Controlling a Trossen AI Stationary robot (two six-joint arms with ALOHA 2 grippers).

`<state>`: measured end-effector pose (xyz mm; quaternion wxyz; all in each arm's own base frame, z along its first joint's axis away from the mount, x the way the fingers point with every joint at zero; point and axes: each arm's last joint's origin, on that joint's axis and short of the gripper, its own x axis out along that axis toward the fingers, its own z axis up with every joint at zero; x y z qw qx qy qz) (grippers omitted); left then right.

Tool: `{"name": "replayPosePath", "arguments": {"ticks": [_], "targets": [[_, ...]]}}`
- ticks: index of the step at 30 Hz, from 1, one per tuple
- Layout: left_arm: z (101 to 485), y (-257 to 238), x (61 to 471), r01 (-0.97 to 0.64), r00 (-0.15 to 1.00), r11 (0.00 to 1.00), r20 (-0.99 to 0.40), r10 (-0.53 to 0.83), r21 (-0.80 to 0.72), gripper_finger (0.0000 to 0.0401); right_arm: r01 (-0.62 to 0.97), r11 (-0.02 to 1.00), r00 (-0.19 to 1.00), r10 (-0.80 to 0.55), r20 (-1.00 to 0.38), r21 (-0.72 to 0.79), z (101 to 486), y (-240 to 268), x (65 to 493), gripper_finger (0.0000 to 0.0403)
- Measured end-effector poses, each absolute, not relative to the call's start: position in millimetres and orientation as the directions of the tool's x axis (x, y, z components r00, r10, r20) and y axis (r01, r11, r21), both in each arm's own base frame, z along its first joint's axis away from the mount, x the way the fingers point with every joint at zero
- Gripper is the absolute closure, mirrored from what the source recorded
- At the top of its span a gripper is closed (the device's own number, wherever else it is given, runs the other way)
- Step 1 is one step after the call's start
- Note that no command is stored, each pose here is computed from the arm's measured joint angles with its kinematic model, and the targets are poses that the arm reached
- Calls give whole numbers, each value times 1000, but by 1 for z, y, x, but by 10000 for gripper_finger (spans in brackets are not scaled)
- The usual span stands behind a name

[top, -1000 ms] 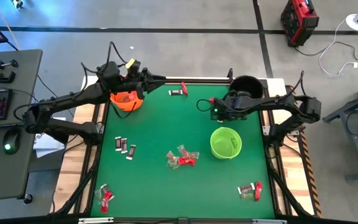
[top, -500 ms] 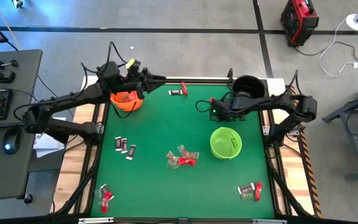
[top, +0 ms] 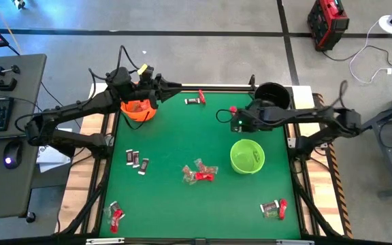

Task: Sort candy by brand, put in halloween buckets
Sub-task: Put the orange gummy into the orange bucket

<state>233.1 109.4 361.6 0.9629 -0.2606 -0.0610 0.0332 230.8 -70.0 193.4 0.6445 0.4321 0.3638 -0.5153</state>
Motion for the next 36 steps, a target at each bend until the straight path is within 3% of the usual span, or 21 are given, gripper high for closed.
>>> {"name": "replayPosePath", "arguments": {"ticks": [6,10,15,21,26,32,36], "targets": [[374,107,227,9,977,885,193,92,-466,255,920,229,393,-519,-759,319,255,-69,238,403],[388,103,218,50,954,908,289,80,-417,255,864,353,502,-551,-667,358,288,-72,249,403],[397,97,207,66,942,916,327,74,-395,255,862,425,475,-482,-736,278,287,-70,246,403],[398,94,203,57,947,916,313,76,-396,255,902,372,375,-426,-823,219,279,-68,235,403],[386,96,206,-6,977,915,194,92,-403,255,878,370,428,-327,-843,302,279,-65,237,402],[358,97,208,-123,992,898,-74,100,-423,255,923,258,349,-258,-901,284,274,-62,228,401],[337,96,206,-189,964,887,-250,87,-422,255,927,216,350,-195,-916,308,271,-65,229,380]]}}
